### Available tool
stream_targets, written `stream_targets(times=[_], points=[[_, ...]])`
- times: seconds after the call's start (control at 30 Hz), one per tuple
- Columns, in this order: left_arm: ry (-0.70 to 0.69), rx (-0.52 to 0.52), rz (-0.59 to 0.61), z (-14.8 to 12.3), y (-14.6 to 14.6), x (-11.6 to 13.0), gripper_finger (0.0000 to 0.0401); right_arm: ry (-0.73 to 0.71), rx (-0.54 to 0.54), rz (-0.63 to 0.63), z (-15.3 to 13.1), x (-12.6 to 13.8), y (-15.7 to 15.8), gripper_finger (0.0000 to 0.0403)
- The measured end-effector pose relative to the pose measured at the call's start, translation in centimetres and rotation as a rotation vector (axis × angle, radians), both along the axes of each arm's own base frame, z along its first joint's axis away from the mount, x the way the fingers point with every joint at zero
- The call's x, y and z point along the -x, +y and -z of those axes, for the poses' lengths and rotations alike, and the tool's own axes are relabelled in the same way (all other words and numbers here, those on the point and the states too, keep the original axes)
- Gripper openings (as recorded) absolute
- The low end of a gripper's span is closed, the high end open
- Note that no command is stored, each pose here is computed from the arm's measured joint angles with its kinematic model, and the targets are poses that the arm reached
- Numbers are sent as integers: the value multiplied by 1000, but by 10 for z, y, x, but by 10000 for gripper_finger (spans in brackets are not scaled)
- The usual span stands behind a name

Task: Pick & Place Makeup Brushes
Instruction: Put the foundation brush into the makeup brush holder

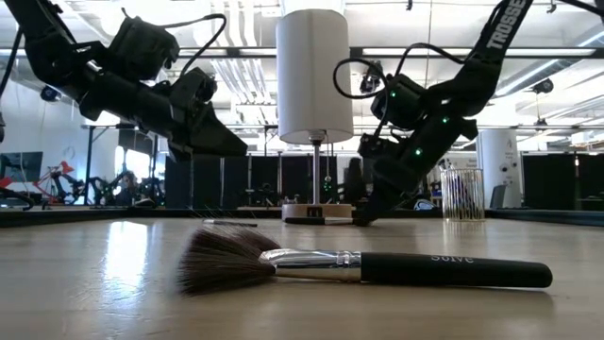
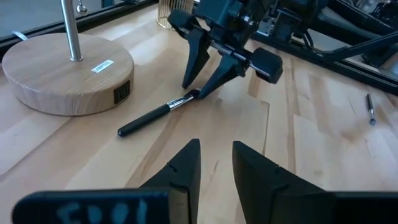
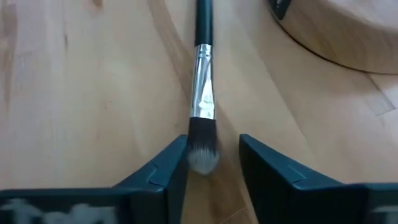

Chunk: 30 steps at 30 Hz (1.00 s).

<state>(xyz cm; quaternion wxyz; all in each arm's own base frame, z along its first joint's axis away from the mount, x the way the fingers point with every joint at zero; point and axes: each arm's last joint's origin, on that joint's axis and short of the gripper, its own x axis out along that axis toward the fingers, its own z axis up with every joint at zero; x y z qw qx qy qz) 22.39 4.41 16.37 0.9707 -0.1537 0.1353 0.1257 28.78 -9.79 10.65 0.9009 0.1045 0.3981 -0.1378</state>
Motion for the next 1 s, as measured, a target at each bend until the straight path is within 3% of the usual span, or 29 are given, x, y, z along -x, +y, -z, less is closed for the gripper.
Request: stream_targets(times=[0.33,0.67,1.0], points=[[92,60,14,1,-2,-4,85,0,-5,-22,-2,0,4,17],[228,-134,104,-31,-9,-29,85,-31,30,-99,-33,-12,22,9],[384,-175,178,-29,-14,-59,85,-21,117,-283,-65,-36,52,8]])
